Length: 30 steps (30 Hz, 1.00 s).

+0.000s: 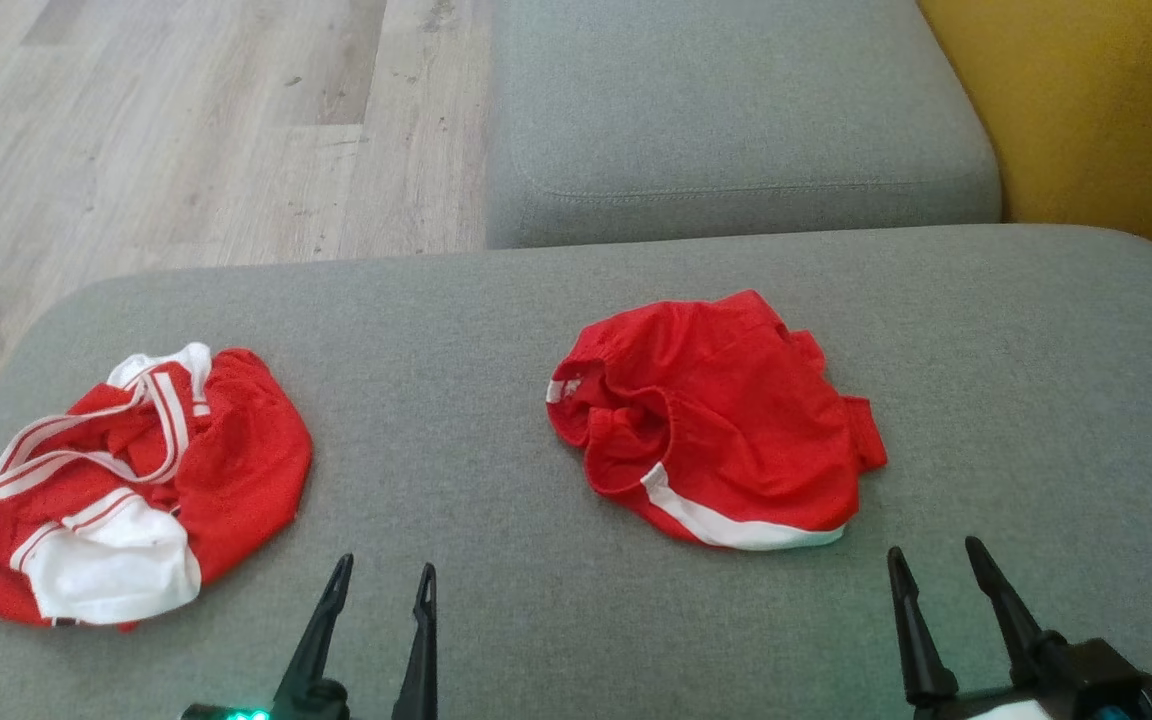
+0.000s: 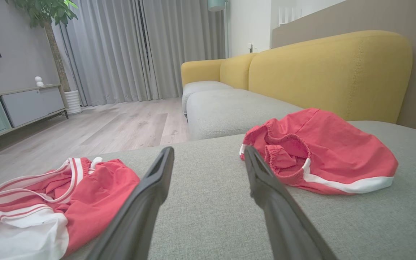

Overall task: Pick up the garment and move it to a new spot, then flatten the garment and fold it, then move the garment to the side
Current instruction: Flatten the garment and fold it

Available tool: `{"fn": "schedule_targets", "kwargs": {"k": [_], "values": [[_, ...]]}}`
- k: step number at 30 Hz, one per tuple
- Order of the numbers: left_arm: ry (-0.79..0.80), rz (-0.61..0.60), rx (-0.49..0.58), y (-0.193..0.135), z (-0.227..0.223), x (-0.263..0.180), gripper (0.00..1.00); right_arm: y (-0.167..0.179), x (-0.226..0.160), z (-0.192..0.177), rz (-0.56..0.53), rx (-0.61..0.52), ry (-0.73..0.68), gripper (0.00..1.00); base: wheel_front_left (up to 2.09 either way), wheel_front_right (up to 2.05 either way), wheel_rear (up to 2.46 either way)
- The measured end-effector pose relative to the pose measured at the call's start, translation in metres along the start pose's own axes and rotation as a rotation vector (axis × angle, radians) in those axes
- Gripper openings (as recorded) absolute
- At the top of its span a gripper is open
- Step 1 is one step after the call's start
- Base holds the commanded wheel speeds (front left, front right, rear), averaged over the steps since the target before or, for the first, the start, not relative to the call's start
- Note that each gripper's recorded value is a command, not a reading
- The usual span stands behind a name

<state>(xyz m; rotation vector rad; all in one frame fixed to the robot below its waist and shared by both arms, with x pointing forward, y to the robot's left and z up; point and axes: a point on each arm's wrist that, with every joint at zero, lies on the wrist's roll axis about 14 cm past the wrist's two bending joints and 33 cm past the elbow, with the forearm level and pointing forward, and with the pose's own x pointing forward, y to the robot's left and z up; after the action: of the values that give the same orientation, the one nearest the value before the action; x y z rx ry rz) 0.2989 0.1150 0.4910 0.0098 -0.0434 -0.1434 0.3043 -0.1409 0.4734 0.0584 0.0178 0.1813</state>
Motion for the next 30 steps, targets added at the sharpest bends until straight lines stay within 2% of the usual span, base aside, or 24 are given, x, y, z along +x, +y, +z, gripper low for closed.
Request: {"fn": "schedule_targets", "kwargs": {"k": [23, 30], "values": [[0.064, -0.035, -0.016, -0.006, -0.018, 0.008, 1.00, 0.005, 0.005, -0.020, 0.021, 0.013, 0.075, 1.00, 0.00, 0.00, 0.00], [0.071, -0.213, -0.006, -0.034, -0.020, 0.053, 1.00, 0.009, 0.028, -0.028, 0.050, -0.008, 0.103, 1.00, 0.00, 0.00, 0.00]]}}
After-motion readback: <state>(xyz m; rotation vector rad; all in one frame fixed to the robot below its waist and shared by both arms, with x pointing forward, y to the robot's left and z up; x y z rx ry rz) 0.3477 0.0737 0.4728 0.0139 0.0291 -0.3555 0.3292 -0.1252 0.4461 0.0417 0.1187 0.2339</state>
